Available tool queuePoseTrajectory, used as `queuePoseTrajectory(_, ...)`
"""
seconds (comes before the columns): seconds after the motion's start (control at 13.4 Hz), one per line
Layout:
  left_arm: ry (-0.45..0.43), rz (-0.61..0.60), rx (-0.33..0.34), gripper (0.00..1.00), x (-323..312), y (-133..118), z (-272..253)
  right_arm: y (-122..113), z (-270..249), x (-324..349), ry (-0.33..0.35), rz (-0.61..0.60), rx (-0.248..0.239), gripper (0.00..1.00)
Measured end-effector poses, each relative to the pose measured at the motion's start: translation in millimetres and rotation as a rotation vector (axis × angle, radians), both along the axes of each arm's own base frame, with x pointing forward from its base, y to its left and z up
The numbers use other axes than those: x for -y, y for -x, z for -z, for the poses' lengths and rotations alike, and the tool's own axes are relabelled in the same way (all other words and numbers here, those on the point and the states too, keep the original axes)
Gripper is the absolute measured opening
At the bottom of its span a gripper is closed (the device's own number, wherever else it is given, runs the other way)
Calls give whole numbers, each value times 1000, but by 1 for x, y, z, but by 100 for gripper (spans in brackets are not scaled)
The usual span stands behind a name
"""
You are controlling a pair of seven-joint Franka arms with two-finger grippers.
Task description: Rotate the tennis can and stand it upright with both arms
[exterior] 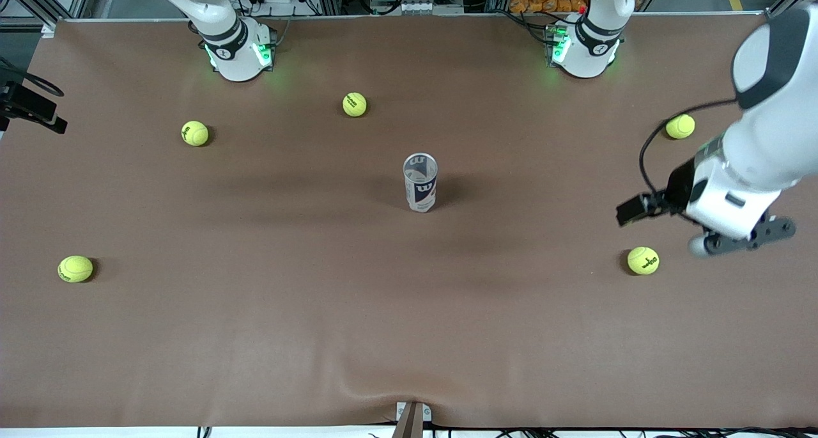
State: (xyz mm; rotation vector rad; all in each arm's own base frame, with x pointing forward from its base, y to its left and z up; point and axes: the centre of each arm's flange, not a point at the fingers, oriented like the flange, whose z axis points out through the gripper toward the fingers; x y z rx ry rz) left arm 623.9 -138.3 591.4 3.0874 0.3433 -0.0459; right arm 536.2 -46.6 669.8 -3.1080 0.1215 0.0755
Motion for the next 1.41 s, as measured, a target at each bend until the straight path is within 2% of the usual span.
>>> queuePoseTrajectory(0.45, -75, 37, -4, 100, -16, 69, -37, 0, 0, 0, 0, 0, 0, 100)
queuePoseTrajectory(0.59, -84, 58, 1, 100, -30, 84, -43, 0, 0, 0, 0, 0, 0, 100)
queuePoseTrajectory(0.97, -84, 80, 3, 100, -90, 96, -48, 0, 0, 0, 0, 0, 0, 100)
queuePoseTrajectory(1.41, -80, 171, 28, 100, -131, 71, -31, 0, 0, 0, 0, 0, 0, 100)
